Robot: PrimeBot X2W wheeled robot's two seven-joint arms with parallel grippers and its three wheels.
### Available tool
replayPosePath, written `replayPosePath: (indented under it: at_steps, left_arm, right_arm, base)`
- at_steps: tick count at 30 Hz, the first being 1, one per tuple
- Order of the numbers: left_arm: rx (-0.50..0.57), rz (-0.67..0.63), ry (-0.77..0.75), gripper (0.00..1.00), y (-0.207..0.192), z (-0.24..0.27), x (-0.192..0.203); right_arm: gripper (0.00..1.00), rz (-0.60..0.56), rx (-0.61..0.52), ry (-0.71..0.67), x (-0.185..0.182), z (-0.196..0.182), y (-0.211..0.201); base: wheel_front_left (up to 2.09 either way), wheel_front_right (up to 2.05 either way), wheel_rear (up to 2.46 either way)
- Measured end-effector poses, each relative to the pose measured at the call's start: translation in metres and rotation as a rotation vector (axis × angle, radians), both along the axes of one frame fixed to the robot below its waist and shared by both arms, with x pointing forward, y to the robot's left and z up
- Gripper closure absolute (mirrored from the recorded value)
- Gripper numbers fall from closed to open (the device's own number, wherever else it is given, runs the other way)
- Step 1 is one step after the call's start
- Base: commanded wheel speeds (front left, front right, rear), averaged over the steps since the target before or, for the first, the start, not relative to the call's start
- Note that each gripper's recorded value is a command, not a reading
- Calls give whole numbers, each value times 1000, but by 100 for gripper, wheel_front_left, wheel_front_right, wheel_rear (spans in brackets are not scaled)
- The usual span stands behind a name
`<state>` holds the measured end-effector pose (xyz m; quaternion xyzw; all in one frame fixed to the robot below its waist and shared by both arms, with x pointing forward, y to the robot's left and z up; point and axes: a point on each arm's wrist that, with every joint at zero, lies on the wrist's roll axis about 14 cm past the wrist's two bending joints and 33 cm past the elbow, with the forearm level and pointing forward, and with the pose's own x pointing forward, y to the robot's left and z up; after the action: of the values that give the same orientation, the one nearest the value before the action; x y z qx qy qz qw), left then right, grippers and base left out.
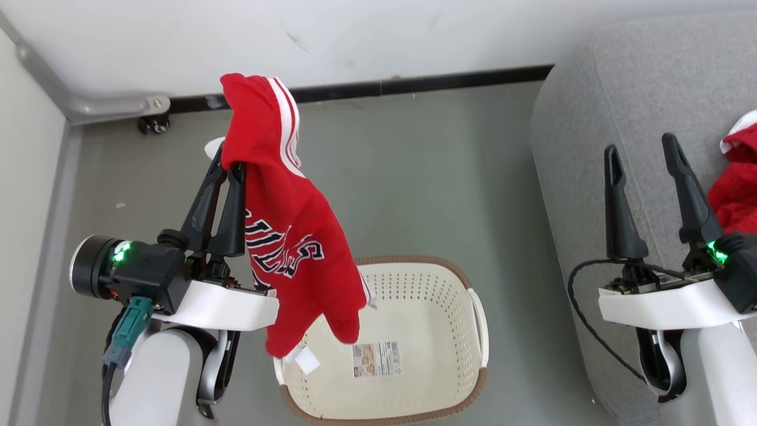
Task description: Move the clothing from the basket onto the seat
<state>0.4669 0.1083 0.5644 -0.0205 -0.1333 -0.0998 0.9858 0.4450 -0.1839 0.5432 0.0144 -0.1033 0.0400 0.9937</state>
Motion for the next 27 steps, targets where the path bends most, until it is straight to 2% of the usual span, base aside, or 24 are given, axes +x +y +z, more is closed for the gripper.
replayPosePath:
  at_steps: [17,27]
  left_arm:
    - [22,-51,-137,100,-6,58,-39]
    - [43,-104,-170,100,-19,72,-58]
  right_arm:
    - [0,94,-16,14,-41,2,30]
    - [0,267,-52,133,-68,-23,80]
  base:
    - [0,0,0]
    - [0,0,0]
